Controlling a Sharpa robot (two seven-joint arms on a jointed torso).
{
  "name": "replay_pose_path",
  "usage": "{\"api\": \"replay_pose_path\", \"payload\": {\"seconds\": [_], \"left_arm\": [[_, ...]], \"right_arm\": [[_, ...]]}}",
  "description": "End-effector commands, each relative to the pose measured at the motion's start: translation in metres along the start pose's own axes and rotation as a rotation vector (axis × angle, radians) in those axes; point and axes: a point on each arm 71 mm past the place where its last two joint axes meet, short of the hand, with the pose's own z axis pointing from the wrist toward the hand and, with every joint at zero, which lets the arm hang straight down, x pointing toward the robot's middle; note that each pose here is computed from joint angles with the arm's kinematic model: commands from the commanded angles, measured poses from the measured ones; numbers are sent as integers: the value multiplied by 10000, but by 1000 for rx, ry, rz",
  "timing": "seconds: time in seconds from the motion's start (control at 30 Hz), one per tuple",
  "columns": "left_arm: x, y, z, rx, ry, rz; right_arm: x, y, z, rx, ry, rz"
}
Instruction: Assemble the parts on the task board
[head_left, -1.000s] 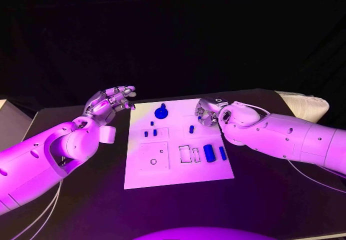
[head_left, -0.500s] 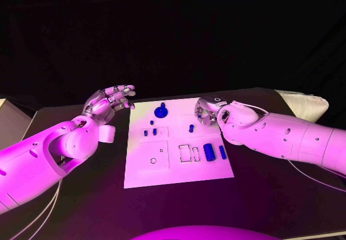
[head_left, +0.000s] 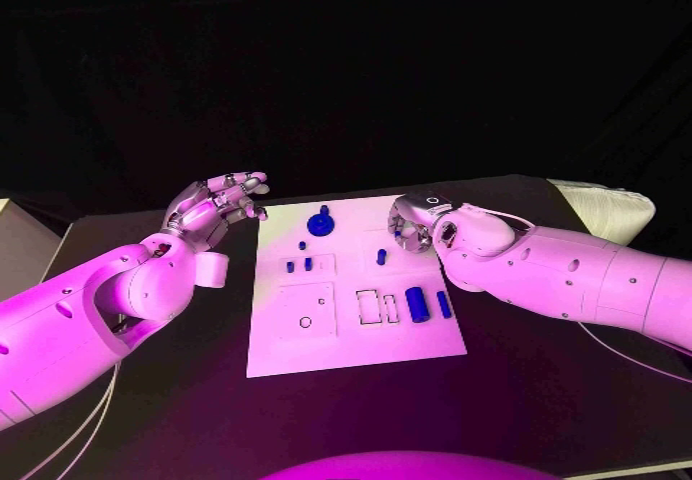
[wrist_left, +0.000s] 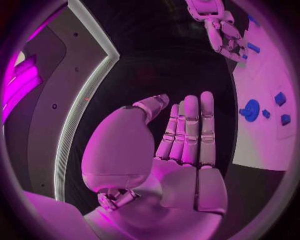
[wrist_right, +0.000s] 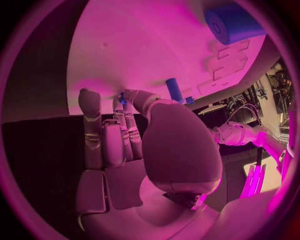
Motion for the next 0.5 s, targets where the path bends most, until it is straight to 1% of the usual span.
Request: {"api": "replay_pose_path", "payload": {"seconds": [0.03, 0.13, 0.33, 0.5], "left_arm": [[14, -5, -1, 7, 5, 10], [11, -2, -3, 5, 4, 12], [6, 4, -6, 3, 1, 14], [1, 7, -8, 1, -1, 16]], "right_arm": [[172, -27, -48, 22, 92, -31], [163, -21, -51, 23, 77, -31], [132, -12, -60, 26, 22, -23], [117, -2, -66, 22, -6, -15]]}}
